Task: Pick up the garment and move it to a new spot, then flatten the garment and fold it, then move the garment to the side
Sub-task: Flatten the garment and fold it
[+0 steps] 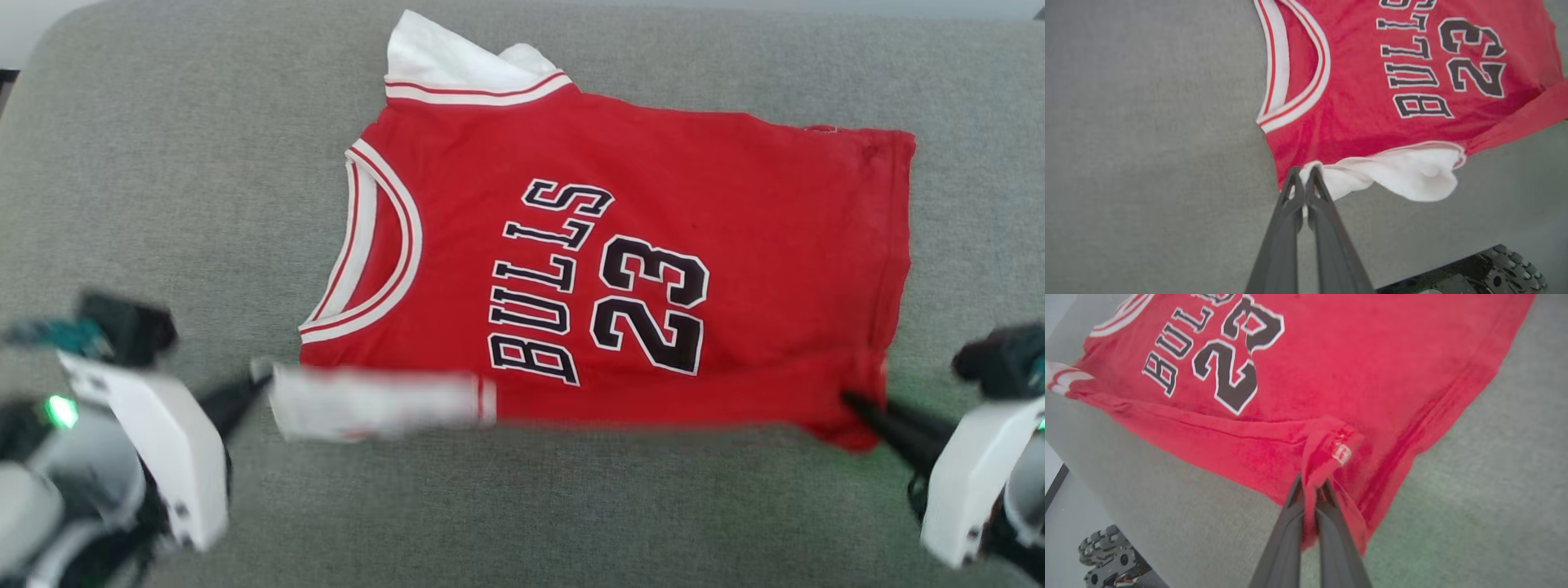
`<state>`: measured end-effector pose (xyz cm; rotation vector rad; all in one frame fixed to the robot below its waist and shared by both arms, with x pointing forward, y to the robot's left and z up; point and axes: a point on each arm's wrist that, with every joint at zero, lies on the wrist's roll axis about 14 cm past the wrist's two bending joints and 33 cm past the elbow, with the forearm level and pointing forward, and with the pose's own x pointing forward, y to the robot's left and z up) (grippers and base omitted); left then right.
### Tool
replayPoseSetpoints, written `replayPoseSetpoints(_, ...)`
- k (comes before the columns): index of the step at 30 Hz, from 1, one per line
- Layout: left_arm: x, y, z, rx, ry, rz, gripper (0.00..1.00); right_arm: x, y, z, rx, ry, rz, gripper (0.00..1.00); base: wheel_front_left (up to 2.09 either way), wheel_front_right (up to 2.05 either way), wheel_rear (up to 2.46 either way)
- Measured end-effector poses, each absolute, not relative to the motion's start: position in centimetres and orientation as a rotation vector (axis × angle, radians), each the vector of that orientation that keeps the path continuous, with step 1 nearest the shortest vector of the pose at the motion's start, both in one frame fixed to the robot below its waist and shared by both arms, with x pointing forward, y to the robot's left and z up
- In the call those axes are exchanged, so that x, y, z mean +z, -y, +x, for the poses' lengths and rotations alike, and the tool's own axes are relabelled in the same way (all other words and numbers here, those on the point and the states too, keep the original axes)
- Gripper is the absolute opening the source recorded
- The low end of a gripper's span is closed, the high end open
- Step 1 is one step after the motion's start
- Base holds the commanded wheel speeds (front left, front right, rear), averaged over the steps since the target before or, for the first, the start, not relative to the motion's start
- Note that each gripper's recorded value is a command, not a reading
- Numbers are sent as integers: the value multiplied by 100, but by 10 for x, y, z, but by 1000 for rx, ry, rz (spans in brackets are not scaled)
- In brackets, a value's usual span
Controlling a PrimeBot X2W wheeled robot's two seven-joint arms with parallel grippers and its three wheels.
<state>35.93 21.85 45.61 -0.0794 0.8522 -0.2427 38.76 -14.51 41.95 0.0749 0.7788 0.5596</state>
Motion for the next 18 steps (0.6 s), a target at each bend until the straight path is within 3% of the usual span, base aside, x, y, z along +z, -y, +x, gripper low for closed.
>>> replayPoseSetpoints(10, 522, -215, 463, -342, -555, 124, 0, 457, 153, 457, 475, -590, 48, 0, 0, 0, 0)
replayPoseSetpoints(18, 492, -203, 518, -378, -577, 128, 0, 440, 153, 499, 426, -601, 55, 3, 0, 0, 0)
